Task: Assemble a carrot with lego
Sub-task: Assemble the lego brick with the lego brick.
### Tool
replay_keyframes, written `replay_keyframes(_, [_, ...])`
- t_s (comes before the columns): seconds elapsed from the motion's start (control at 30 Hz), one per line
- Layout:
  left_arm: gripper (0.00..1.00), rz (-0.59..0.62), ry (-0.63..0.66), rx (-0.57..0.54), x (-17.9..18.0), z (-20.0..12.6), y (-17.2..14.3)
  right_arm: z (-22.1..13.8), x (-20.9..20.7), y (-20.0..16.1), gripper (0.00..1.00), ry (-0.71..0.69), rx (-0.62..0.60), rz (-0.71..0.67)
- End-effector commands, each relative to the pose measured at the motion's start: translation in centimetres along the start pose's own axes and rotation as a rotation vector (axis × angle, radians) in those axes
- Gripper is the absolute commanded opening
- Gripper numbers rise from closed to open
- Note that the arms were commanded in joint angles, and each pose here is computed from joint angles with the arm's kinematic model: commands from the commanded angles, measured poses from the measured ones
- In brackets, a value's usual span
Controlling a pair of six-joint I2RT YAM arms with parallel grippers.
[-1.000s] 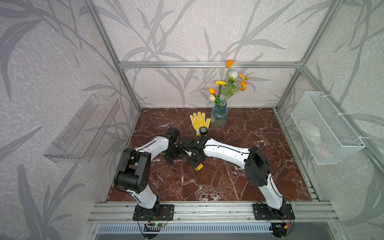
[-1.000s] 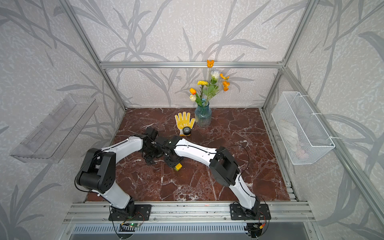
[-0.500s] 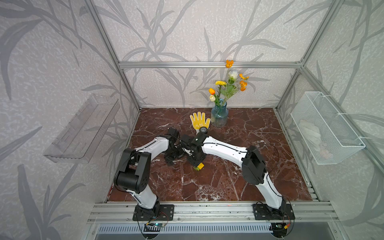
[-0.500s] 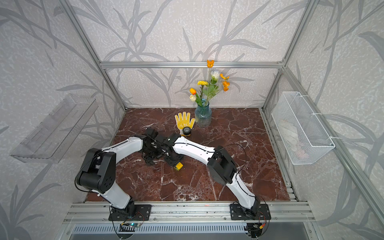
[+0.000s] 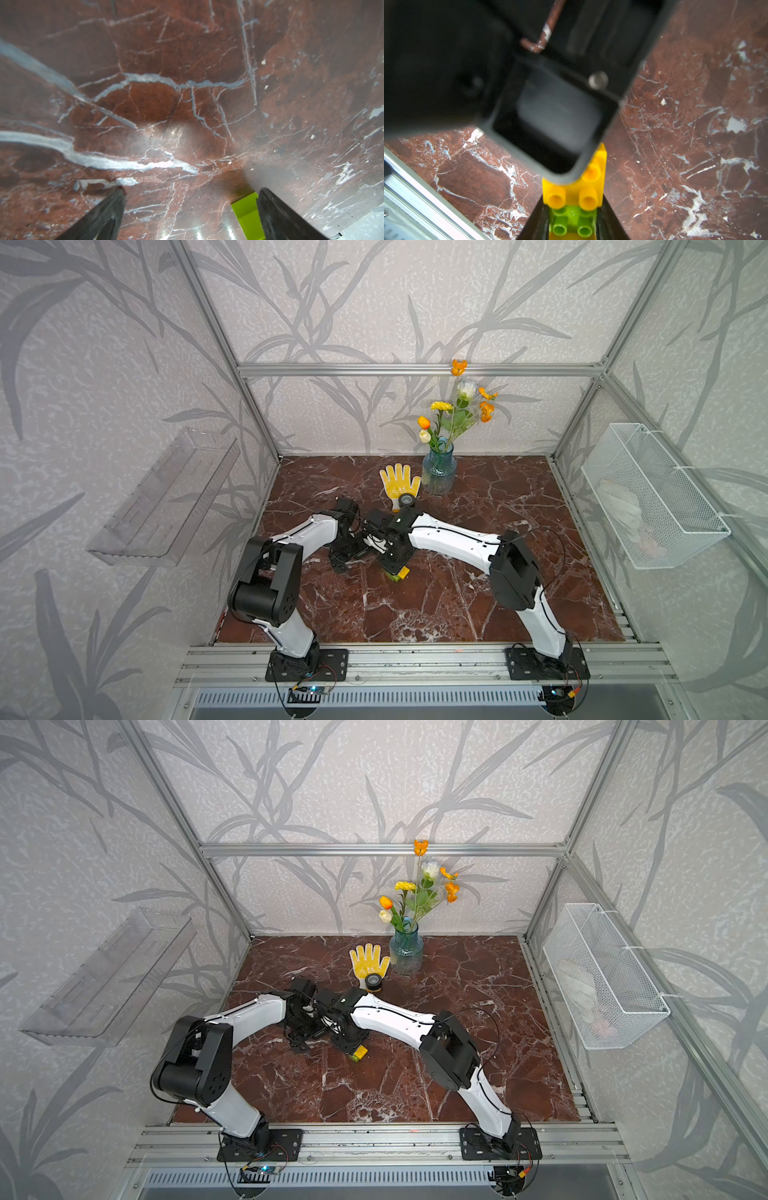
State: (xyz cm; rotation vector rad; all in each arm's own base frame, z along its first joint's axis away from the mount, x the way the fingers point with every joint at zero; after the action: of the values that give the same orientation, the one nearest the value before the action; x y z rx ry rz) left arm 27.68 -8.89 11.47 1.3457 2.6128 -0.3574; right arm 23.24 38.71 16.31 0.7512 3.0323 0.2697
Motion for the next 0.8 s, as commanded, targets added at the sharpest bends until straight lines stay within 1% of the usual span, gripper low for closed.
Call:
replay_keyframes(0.0, [1.00,0.010,-0.003,0.009,0.01,0.27,-0.04,3.95,0.51,-1.67,0.33,0.041,0.152,0.008])
replay_keyframes(0.2, [1.00,0.010,-0.006,0.015,-0.11,0.46,0.06,3.86,0.29,-1.46,0.33,0.012,0.170,0.056])
replay_keyframes(0.3, [1.00,0.011,-0.004,0.014,-0.07,0.47,0.05,4.10,0.35,-1.35,0.33,0.018,0.150,0.078])
replay_keyframes(0.43, [1.00,0.011,0.000,0.013,-0.03,0.49,0.12,4.02,0.13,-1.28,0.32,-0.009,0.115,0.085])
replay_keyframes(0.6, [1.00,0.023,0.005,0.008,0.01,0.31,0.10,4.11,0.18,-1.40,0.32,-0.002,0.058,0.011])
replay_keyframes(0.77, [1.00,0.026,0.012,0.008,0.09,0.22,0.11,4.36,0.40,-1.40,0.32,0.026,0.035,-0.061])
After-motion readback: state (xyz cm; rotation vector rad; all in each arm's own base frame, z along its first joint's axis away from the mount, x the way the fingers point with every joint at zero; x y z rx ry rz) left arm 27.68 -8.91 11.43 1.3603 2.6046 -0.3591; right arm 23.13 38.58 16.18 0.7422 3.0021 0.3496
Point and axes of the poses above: each gripper's point midway between its finger pads, its own z axis out along the fingers, its own x axis along the line the jaws close on, y = z × x, the point moved 9 cm from there along -z, back along the fingers, and after that the axes turned 10 degrees about -z, right-handed, at the moved point
